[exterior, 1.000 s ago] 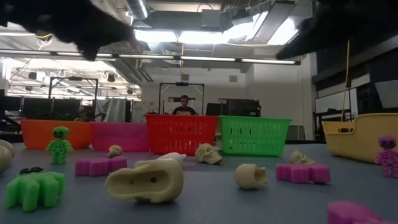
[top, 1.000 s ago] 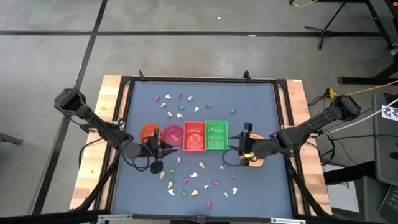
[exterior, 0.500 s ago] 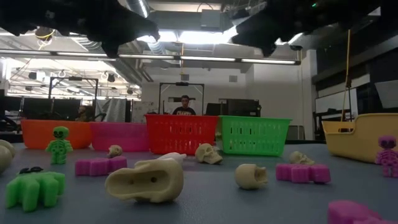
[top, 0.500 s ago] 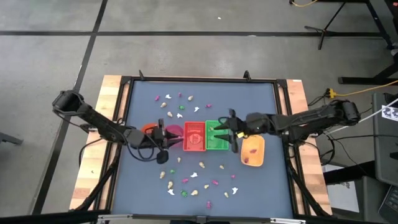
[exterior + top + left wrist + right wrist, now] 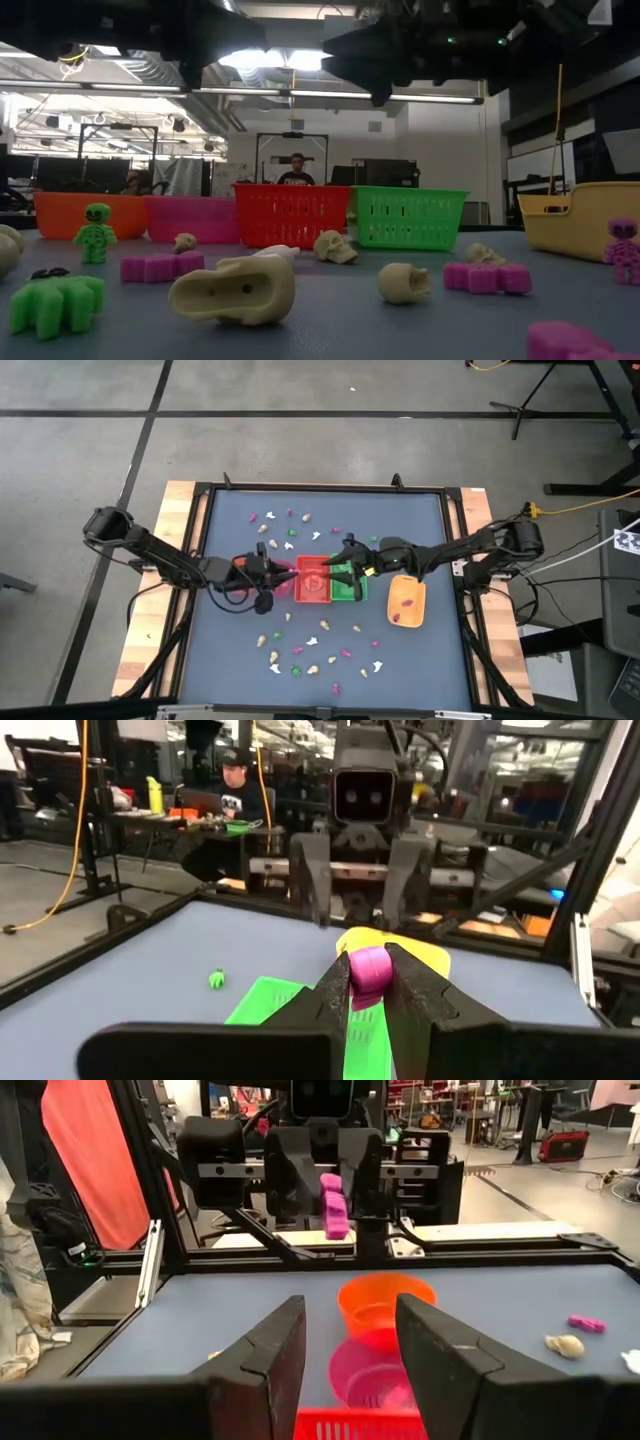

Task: Sort Halloween decoration
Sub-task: Put the pink skeleton toy into the yellow bin

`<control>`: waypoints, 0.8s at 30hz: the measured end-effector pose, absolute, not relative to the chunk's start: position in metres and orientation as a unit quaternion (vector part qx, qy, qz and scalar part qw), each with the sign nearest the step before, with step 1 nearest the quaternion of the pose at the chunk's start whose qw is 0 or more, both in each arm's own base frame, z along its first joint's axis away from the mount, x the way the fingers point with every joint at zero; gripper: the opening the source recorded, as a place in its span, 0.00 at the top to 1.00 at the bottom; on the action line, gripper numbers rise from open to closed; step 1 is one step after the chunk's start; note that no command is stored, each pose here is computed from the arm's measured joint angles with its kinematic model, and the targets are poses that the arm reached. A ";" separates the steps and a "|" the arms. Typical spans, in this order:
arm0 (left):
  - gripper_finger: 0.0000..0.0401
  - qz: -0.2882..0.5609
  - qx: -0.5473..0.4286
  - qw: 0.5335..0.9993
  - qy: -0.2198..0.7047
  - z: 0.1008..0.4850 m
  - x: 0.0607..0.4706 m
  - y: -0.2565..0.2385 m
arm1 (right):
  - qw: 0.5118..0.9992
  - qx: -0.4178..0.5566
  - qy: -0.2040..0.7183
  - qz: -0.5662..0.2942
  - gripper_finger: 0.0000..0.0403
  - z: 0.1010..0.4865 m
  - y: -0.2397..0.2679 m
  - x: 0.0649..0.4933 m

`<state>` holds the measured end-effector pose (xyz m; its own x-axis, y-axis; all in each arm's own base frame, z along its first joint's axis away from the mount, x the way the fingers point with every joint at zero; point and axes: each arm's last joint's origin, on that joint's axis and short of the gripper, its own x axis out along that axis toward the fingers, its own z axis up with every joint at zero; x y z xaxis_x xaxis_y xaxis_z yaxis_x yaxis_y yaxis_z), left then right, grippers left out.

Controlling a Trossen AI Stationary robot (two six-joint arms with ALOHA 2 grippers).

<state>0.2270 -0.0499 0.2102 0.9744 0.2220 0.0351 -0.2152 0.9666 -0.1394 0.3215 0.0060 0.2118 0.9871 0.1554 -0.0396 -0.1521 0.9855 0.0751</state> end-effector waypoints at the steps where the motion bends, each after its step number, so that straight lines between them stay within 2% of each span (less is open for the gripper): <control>1: 0.93 0.110 -0.068 0.991 -0.027 0.211 0.227 -0.049 | 0.996 0.036 0.022 0.077 0.61 0.212 0.006 0.325; 11: 0.93 0.094 -0.069 0.993 -0.030 0.211 0.229 -0.045 | 0.996 0.035 0.014 0.078 0.61 0.220 0.006 0.367; 16: 0.93 0.093 -0.068 0.993 -0.029 0.211 0.229 -0.045 | 0.995 0.038 0.050 0.077 0.61 0.220 0.007 0.373; 24: 0.93 0.093 -0.068 0.993 -0.029 0.211 0.229 -0.045 | 0.996 0.016 0.043 0.079 0.61 0.222 0.007 0.374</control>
<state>0.2286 -0.0454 0.2112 0.9808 0.1895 0.0454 -0.1815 0.9732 -0.1411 0.3738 0.0072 0.2218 0.9837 0.1597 -0.0826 -0.1569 0.9869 0.0386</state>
